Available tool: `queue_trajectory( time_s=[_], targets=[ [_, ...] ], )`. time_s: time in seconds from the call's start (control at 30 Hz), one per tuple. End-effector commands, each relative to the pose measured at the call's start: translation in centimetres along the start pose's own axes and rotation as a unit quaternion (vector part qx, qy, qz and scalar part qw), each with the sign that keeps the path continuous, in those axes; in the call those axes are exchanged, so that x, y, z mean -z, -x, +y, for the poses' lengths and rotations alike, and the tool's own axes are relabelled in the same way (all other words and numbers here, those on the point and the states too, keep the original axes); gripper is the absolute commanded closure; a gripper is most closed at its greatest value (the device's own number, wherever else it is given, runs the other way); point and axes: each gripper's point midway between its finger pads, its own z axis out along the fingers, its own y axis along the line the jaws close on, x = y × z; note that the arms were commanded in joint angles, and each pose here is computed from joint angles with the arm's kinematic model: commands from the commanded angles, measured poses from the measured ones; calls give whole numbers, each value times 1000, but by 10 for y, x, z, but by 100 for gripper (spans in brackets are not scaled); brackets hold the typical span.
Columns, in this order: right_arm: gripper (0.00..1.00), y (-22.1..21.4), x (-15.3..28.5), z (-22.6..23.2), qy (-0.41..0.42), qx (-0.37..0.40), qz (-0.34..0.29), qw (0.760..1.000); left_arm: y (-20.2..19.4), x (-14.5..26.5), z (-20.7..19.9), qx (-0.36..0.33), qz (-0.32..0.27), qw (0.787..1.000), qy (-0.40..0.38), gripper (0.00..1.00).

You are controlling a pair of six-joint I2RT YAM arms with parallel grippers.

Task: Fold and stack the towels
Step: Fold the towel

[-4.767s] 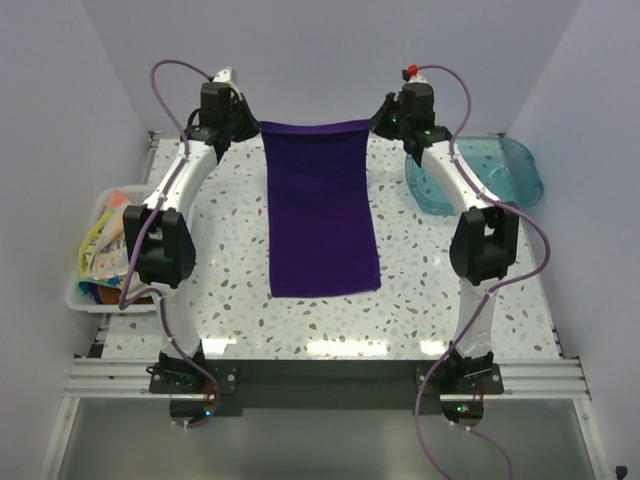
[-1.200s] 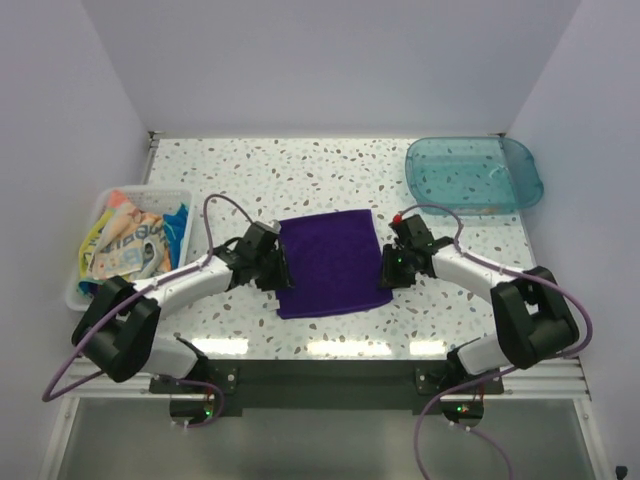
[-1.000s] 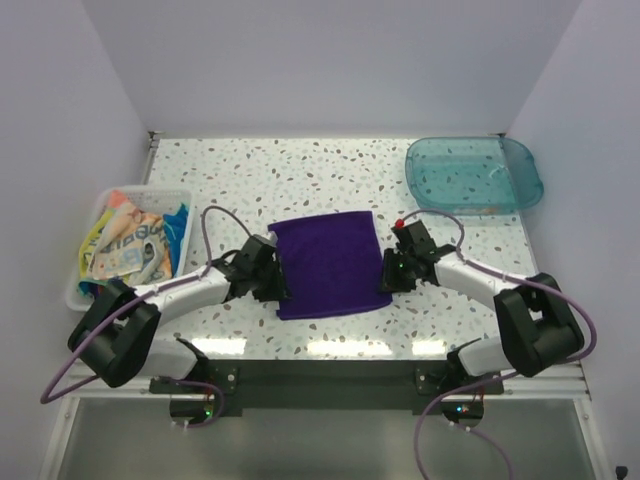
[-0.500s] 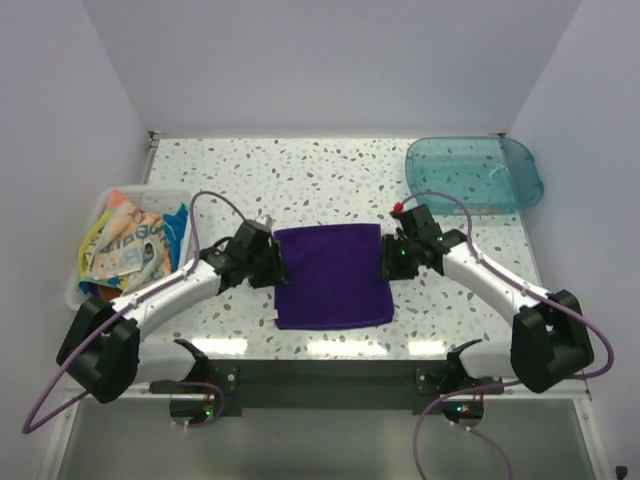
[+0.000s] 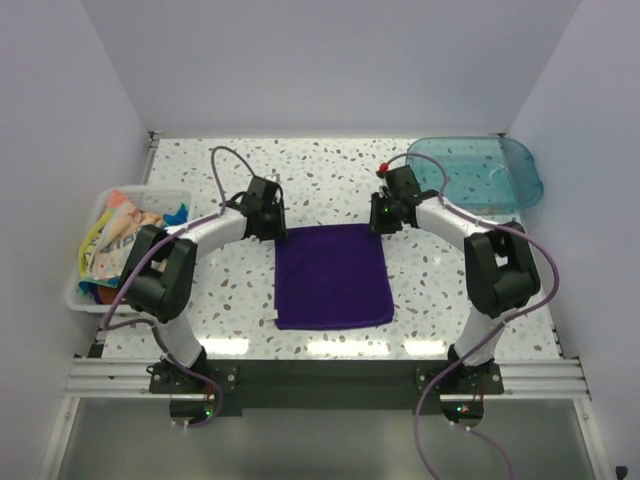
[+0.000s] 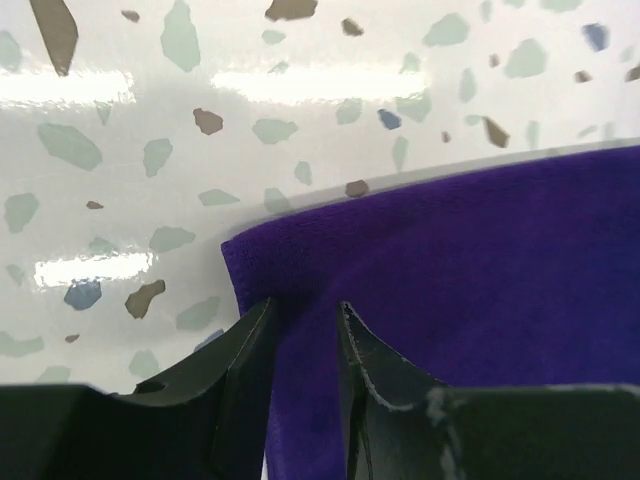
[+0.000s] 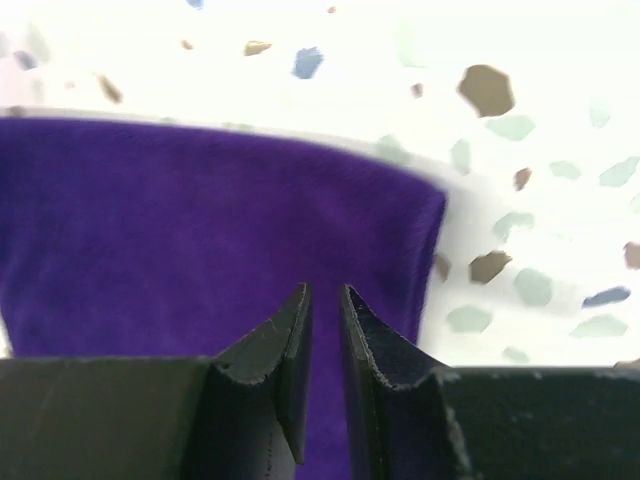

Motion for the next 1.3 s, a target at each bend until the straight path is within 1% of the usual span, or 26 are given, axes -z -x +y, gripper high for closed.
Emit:
queue_trajectory(
  time_s=[0.0, 0.07, 0.2, 0.27, 0.37, 0.43, 0.47, 0.5, 0.53, 0.57, 0.6, 0.63, 0.67, 0.7, 0.73, 0.77, 0.8, 0.83, 0.87, 0.9, 0.93, 1.0, 1.03, 1.17, 1.27],
  targets=[
    [80, 27, -13, -14, -7, 8, -38, 999, 18, -16, 3, -23, -24, 999, 9, 66],
    [80, 18, -25, -21, -12, 9, -22, 1000, 15, -22, 6, -24, -19, 999, 15, 67],
    [80, 9, -31, -38, -35, 6, -11, 999, 3, -29, 15, -29, -6, 999, 30, 67],
    [80, 8, -28, -40, -38, 5, -8, 999, 3, -25, 17, -34, -3, 999, 31, 65],
    [77, 14, -17, -37, -36, 19, -7, 999, 18, -8, 15, -50, -28, 998, 31, 59],
    [75, 23, -7, -32, -30, 44, -16, 998, 38, 6, 8, -68, -55, 996, 24, 54],
    [74, 30, 0, -29, -27, 57, -17, 998, 45, 11, 11, -89, -63, 994, 32, 52],
    [72, 34, 5, -30, -27, 90, -17, 995, 59, 18, 9, -99, -81, 991, 34, 49],
    [71, 46, 12, -26, -24, 111, -25, 993, 65, 21, 9, -113, -90, 989, 34, 47],
    [69, 40, 17, -26, -21, 129, -4, 991, 75, 22, 5, -149, -105, 983, 24, 45],
    [65, 42, 20, -29, -23, 177, 3, 984, 83, 25, 2, -166, -114, 979, 18, 41],
    [62, 42, 19, -32, -26, 194, 14, 980, 86, 25, 1, -185, -115, 976, 15, 39],
    [60, 43, 22, -33, -28, 210, 24, 977, 88, 24, -4, -226, -114, 967, -1, 38],
    [55, 43, 21, -34, -17, 238, 33, 971, 90, 21, -8, -247, -113, 962, -11, 34],
    [54, 39, 17, -35, -7, 249, 49, 967, 92, 19, -8, -270, -111, 956, -13, 31],
    [52, 38, 17, -31, 8, 258, 62, 964, 83, 15, -13, -309, -88, 946, -42, 29],
    [50, 36, 16, -27, 29, 280, 69, 957, 83, 9, -15, -326, -75, 941, -50, 27],
    [49, 42, 17, -24, 37, 290, 68, 954, 80, 5, -15, -340, -61, 937, -57, 27],
    [49, 33, 11, -29, 41, 293, 95, 951, 71, 2, -13, -366, -37, 927, -69, 27],
    [48, 32, 10, -27, 54, 308, 102, 944, 71, -4, -12, -375, -28, 924, -72, 27],
    [48, 34, 11, -24, 63, 314, 106, 941, 69, -7, -11, -394, -21, 915, -77, 27],
    [47, 32, 4, -25, 77, 333, 116, 933, 66, -14, -14, -409, -15, 907, -95, 27],
    [47, 38, 3, -21, 86, 341, 111, 930, 65, -16, -14, -416, -13, 904, -98, 28],
    [46, 34, -4, -24, 103, 360, 143, 916, 53, -29, -9, -442, 28, 888, -124, 28],
    [46, 33, -13, -22, 121, 368, 156, 909, 53, -32, -11, -455, 34, 879, -138, 30]
  ],
)
